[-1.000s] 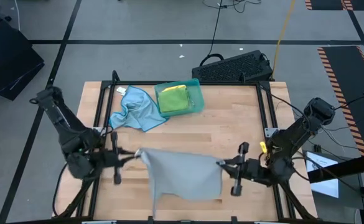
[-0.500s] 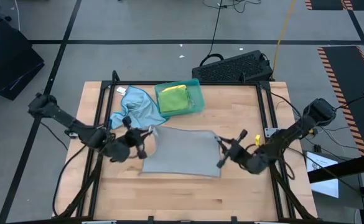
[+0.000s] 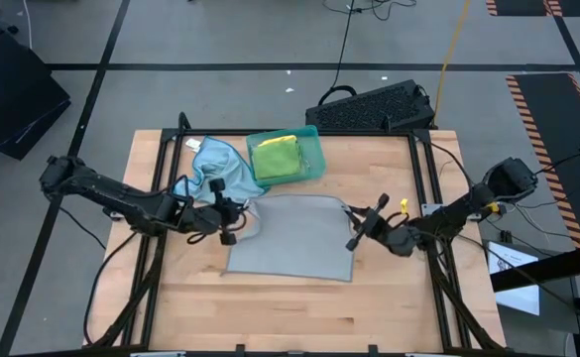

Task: Fold microfiber towels
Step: Fold the gray microfiber cloth

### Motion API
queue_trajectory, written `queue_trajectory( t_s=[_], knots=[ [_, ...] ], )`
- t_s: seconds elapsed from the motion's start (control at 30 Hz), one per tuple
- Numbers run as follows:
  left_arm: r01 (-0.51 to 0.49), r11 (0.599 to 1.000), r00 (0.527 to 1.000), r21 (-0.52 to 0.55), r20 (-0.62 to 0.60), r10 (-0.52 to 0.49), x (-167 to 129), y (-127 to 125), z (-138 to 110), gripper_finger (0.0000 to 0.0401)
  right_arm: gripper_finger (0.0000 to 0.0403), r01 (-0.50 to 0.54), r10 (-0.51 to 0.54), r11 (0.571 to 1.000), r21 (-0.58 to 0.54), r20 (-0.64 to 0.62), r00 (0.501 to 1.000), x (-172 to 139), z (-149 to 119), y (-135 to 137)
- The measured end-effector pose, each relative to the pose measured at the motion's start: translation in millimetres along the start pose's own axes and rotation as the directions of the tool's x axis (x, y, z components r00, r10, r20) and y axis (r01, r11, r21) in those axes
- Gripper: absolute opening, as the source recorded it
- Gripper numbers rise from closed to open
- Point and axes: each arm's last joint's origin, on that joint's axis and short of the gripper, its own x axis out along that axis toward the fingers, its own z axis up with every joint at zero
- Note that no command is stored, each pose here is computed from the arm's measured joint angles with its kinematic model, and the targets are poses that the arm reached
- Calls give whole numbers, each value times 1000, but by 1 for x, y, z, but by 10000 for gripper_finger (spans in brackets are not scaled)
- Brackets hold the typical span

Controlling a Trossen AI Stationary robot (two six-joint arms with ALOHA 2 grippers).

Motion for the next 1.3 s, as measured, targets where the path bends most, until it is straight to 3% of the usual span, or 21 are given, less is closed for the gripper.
queue_trajectory(
  t_s=[0.1,0.17,0.27,0.33,0.57,0.63,0.93,1.07,1.3],
  knots=[
    [-13,988,999,155,-28,17,2,3,-3,6,11,-27,28,998,48,-25,999,0,-14,-7],
    [-69,973,995,219,-56,83,2,6,-5,5,11,-14,19,994,105,-38,999,-1,-23,-12],
    [-168,959,981,228,-61,186,3,11,-5,15,11,-1,8,983,181,-40,999,-2,-30,-17],
    [-179,957,977,228,-73,200,5,14,-6,19,11,5,3,978,209,-37,999,-1,-32,-20],
    [31,989,997,145,-76,-20,8,12,-7,6,28,-36,48,978,206,-51,998,-1,-35,-20],
    [52,992,996,114,-74,-43,8,11,-7,12,42,-39,50,979,202,-53,997,-1,-36,-20],
    [42,994,992,100,-120,-30,9,14,-12,6,129,-50,70,979,198,-94,993,-1,-42,-20],
    [26,996,992,86,-122,-15,11,17,-12,19,168,5,15,985,171,-116,993,-2,-46,-22],
    [58,995,991,75,-123,-48,12,18,-12,5,194,26,10,948,318,-110,994,0,-43,-20]
  ],
)
